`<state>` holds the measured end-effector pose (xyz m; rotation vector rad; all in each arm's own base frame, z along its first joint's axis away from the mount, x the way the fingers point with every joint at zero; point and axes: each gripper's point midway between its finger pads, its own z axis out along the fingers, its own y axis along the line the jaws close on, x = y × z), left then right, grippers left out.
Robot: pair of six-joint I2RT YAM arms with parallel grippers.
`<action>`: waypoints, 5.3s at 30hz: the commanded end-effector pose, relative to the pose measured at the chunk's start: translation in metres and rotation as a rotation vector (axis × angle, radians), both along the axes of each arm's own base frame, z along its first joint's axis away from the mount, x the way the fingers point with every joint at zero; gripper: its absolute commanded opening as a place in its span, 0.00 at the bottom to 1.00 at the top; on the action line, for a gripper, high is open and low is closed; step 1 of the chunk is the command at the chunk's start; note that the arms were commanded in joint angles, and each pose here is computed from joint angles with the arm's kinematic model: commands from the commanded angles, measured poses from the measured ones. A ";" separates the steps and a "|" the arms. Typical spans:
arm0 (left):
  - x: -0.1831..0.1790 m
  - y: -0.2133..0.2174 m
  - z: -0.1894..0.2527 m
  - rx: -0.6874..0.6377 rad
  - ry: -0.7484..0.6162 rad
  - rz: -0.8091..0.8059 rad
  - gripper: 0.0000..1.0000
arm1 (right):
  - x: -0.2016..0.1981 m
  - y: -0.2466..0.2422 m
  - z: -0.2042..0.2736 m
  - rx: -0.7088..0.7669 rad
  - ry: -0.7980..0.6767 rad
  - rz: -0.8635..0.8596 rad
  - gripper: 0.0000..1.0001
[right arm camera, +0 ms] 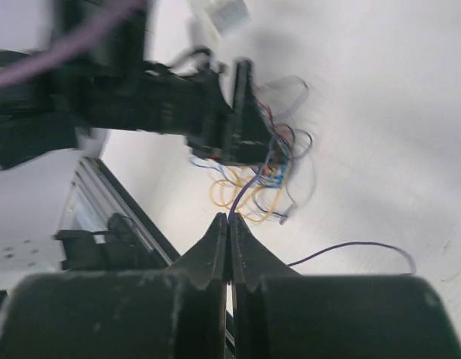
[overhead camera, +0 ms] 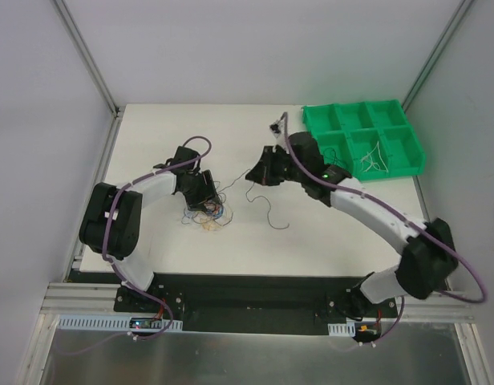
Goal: Untangle the cables
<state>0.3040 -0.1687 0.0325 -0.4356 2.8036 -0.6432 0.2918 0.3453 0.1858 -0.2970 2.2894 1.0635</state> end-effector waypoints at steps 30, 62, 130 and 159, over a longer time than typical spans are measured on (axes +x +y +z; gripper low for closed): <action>-0.004 0.025 0.000 0.049 -0.026 0.044 0.85 | -0.089 -0.238 0.364 0.030 -1.001 -0.495 0.00; 0.001 -0.036 0.212 -0.330 -0.570 -0.375 0.99 | -0.002 -0.126 -0.008 -0.387 -0.103 -0.114 0.07; -0.005 -0.032 0.195 -0.352 -0.525 -0.370 0.98 | 0.093 -0.188 0.086 -0.487 -0.394 -0.362 0.00; -0.004 -0.035 0.188 -0.379 -0.496 -0.376 0.99 | 0.216 -0.299 0.299 -0.324 -0.759 -0.696 0.00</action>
